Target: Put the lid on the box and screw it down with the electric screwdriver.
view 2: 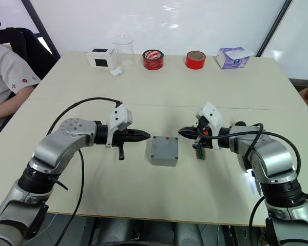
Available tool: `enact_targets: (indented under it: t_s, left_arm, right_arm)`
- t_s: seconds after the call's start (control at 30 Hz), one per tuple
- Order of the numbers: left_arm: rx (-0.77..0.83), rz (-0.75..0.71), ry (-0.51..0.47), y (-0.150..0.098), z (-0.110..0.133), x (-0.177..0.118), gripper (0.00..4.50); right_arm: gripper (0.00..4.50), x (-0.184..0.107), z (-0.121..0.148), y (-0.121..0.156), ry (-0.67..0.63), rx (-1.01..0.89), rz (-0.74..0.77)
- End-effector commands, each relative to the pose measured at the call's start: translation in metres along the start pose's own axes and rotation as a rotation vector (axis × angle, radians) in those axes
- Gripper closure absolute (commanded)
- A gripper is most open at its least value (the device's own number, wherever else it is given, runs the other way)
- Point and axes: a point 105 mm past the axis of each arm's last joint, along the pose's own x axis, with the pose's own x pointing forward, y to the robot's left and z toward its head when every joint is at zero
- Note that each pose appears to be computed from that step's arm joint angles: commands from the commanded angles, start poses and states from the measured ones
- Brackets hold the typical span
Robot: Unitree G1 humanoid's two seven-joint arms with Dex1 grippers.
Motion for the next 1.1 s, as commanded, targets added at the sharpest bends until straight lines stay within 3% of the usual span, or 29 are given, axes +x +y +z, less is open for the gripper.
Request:
enact_targets:
  t_s: [0.03,0.93,1.03,1.1]
  left_arm:
    - [0.029,-0.012,-0.017,-0.0040,0.0063,0.0003,4.50]
    - [0.034,-0.011,-0.021,-0.0036,0.0065,0.0017,4.50]
    - [0.034,-0.012,-0.023,-0.0040,0.0066,0.0022,4.50]
    - [0.035,-0.015,-0.025,-0.0045,0.0068,0.0026,4.50]
  right_arm:
    - [4.48,-0.0012,0.0063,0.0081,-0.009,-0.032,0.025]
    - [4.48,0.0034,-0.0033,0.0069,0.034,-0.054,0.023]
    - [3.86,0.0017,-0.0029,0.0049,0.040,-0.054,0.013]
    - [3.07,-0.0007,-0.0019,0.0019,0.044,-0.055,-0.002]
